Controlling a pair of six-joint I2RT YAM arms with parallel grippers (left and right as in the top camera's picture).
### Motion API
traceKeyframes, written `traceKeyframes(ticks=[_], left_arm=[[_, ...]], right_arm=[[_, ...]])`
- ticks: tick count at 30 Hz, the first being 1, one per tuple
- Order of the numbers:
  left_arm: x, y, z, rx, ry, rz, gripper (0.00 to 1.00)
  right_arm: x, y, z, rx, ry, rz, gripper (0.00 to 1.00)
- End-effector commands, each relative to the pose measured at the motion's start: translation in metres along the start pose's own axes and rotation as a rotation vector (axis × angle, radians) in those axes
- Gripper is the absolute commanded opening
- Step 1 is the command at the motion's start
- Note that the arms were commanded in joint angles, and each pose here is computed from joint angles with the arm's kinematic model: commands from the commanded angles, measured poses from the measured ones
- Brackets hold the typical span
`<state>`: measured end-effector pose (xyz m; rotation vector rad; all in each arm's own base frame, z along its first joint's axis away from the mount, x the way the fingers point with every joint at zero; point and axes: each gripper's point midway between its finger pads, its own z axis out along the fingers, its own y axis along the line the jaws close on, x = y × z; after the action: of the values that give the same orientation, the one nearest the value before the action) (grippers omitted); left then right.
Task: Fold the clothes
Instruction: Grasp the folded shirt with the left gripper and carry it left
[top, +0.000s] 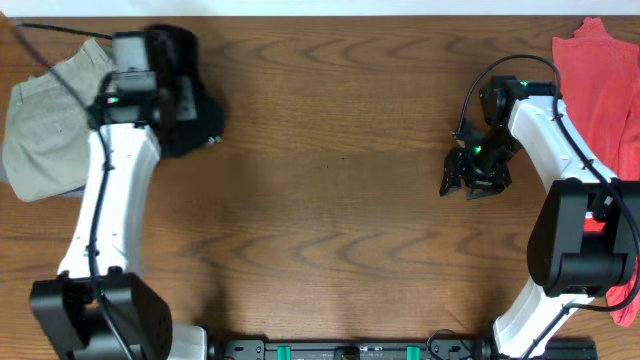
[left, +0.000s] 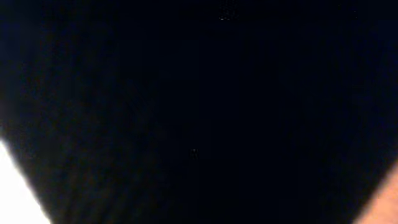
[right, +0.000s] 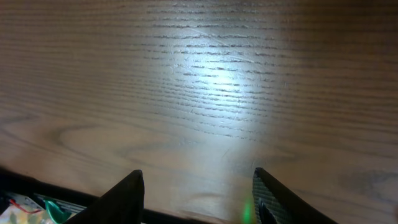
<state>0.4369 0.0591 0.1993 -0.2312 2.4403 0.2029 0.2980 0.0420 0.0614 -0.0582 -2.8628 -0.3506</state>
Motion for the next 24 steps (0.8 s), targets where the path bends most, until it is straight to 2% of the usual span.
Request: traceKeyframes(ticks=[1, 8, 12, 21, 22, 24], left_arm=[[-0.019, 0.039, -0.006, -0.088, -0.074, -0.025, 0.07], [-0.036, 0.107, -0.007, -0.185, -0.159, -0.166, 0.06], [-0.037, 0.130, -0.002, -0.141, -0.181, -0.229, 0.06], [0.003, 0.199, 0.046, -0.224, -0.090, -0.453, 0.08], [0.008, 0.206, 0.051, -0.233, -0.080, -0.484, 0.26], [0.020, 0.219, 0.058, -0.251, -0.061, -0.559, 0.98]], right_arm=[[-0.001, -0.001, -0.010, 0.004, -0.028, -0.013, 0.54], [0.000, -0.001, -0.010, 0.003, -0.025, -0.011, 0.54], [0.000, -0.001, -0.010, 0.003, -0.025, -0.009, 0.54], [0.003, -0.001, -0.010, 0.003, -0.013, 0.011, 0.54], [0.004, -0.002, -0.010, 0.004, -0.010, 0.011, 0.54], [0.004, -0.002, -0.010, 0.004, -0.008, 0.011, 0.54]])
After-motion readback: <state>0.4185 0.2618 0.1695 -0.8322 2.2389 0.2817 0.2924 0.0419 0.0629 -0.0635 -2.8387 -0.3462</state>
